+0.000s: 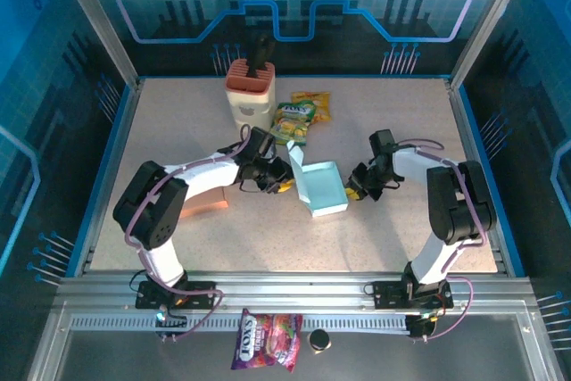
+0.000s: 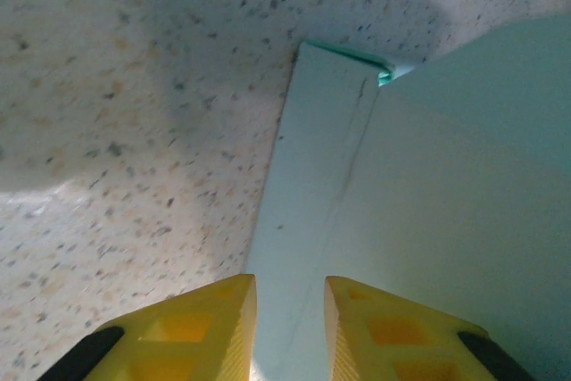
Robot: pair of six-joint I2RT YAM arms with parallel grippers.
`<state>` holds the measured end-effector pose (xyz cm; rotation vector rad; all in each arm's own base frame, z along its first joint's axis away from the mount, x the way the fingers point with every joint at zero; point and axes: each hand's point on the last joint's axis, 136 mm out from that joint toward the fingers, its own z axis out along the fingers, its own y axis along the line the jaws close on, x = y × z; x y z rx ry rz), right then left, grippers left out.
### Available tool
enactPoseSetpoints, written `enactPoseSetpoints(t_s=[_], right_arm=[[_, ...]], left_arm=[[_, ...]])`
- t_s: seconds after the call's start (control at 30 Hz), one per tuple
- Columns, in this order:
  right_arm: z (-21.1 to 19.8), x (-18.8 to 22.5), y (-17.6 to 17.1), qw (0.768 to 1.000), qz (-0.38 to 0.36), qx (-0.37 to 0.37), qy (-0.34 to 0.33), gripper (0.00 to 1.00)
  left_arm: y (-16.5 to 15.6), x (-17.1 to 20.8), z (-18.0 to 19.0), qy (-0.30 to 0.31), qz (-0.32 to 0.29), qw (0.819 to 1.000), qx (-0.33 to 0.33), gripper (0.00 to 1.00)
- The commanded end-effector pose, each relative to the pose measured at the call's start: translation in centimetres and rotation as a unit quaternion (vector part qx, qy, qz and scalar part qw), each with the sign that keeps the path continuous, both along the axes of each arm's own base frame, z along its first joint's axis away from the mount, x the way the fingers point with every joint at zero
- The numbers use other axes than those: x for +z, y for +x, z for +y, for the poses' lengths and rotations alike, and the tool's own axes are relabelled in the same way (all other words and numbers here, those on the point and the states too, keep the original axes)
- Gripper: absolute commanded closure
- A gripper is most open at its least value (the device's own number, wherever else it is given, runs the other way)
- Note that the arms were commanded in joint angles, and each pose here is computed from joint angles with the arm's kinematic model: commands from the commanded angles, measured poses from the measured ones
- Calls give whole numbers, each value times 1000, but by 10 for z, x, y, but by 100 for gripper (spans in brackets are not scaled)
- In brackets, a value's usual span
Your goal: Fold the paper box
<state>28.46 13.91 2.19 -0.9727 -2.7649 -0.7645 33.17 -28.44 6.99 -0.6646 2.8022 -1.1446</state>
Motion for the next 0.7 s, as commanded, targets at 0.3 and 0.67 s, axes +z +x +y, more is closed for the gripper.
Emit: enactPoseSetpoints(t_s=[0.3, 0.67], right_arm=[[69, 4, -36, 998, 6, -25, 65, 83], [101, 24, -38, 997, -19, 33, 60, 65]], left_arm=[[62, 17, -26, -46, -23, 998, -33, 74], [110, 56, -19, -50, -67, 995, -59, 73]])
